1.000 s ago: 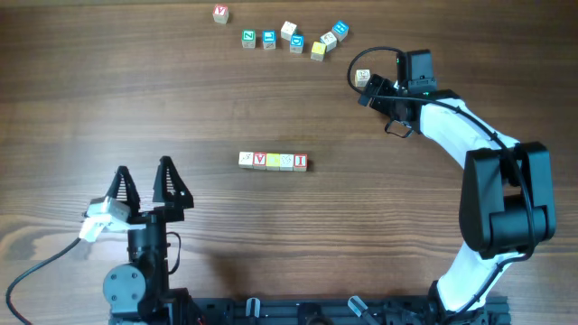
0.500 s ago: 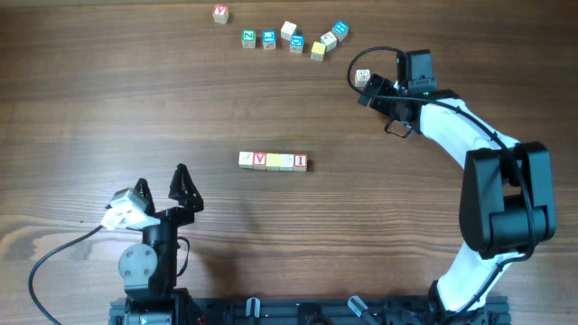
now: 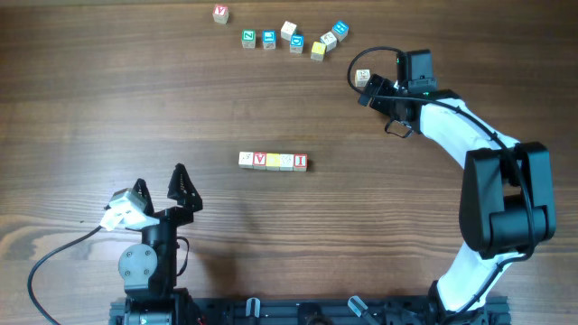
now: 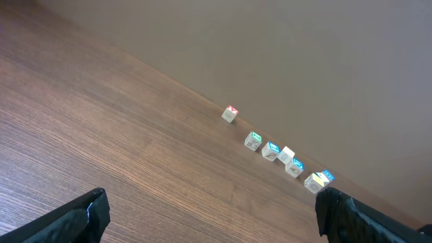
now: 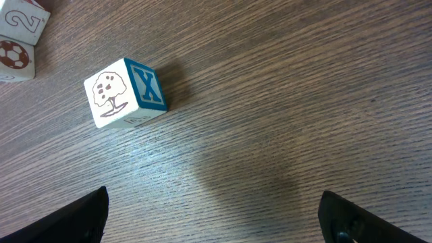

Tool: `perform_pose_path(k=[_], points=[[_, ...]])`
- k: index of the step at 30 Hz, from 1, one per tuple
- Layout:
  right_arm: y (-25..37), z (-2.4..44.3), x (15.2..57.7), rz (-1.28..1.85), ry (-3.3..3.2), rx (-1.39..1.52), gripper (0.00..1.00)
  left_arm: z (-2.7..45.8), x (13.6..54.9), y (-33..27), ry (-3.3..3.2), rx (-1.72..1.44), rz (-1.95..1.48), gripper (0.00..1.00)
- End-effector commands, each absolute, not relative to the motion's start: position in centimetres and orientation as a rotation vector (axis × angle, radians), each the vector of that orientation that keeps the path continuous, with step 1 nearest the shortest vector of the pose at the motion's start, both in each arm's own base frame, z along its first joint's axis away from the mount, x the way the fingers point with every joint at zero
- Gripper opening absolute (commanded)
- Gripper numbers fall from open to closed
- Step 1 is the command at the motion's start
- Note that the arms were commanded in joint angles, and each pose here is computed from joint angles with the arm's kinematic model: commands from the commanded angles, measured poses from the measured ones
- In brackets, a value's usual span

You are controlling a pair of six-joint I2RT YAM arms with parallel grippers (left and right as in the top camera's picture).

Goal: Form a horizontal line

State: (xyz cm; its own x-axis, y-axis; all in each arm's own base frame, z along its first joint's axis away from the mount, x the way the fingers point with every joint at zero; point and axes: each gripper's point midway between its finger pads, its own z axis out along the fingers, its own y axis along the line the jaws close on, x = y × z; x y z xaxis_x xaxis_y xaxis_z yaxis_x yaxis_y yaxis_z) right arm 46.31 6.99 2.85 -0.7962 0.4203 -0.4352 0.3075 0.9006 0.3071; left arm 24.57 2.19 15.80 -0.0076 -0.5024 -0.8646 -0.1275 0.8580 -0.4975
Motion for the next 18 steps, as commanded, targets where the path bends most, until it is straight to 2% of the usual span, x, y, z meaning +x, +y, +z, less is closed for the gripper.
perform_pose_path(k=[1,6,18], points=[[6.42,2.16,46.34,0.269,2.563,0.541,1.0,15.79,24.55,2.05,1.591,-0.425,-0.245,1.0],[6.42,2.16,46.35,0.27,2.562,0.542,1.0,15.68,24.6,1.41,1.632,-0.219,-0.107,1.0],[6.42,2.16,46.34,0.269,2.563,0.541,1.0,15.66,24.6,1.29,1.634,-0.205,-0.105,1.0]])
